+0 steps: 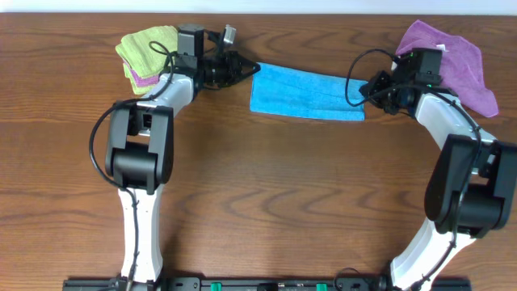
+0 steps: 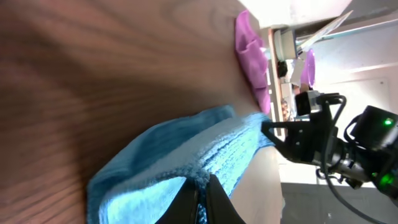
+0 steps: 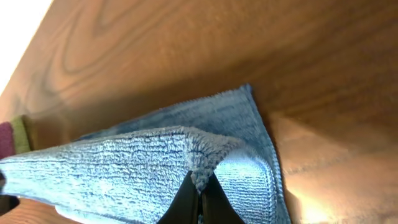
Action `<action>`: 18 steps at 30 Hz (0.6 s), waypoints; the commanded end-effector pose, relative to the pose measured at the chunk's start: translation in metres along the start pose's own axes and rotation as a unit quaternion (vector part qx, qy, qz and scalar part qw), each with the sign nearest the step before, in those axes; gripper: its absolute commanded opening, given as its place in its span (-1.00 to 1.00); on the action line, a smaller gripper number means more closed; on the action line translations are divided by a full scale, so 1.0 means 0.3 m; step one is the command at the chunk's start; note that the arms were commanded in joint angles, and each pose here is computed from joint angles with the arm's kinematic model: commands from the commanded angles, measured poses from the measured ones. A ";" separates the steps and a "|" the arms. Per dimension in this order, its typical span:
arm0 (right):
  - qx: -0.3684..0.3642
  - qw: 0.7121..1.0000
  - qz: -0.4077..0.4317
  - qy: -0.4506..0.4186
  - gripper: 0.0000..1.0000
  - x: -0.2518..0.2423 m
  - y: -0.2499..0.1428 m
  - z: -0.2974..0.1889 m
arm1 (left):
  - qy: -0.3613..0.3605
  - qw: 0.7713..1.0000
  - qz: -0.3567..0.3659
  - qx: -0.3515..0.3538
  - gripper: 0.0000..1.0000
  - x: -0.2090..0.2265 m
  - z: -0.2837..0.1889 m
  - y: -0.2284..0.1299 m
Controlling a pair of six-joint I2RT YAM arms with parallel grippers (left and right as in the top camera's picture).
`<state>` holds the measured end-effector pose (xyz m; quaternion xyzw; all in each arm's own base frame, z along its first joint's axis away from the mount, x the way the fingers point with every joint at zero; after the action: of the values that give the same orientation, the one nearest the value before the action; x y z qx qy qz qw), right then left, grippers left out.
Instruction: Fold the cloth
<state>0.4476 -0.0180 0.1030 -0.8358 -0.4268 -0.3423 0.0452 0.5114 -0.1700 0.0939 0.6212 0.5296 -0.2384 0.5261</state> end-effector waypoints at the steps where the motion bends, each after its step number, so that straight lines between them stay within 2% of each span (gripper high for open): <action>1: -0.001 1.000 0.014 -0.024 -0.97 -0.032 0.011 0.007 | -0.003 1.000 -0.003 0.009 -0.88 0.034 0.002 -0.011; 18: 0.006 0.998 0.014 -0.062 -0.97 -0.068 -0.006 0.010 | 0.013 0.999 -0.026 0.031 -0.88 0.056 0.000 -0.050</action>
<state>0.4364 -0.0203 0.0944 -0.8536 -0.4215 -0.3019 0.0499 0.4989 -0.1692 0.0745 0.6224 0.5475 -0.2712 0.4892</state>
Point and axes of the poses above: each gripper's point midway between its finger pads, its own z axis out along the fingers, its own x axis along the line the jaws close on, y = z × x, the point moved 7 cm from there along -z, back along the fingers, and after that the axes turned 7 degrees about z, right-handed, at the moved point
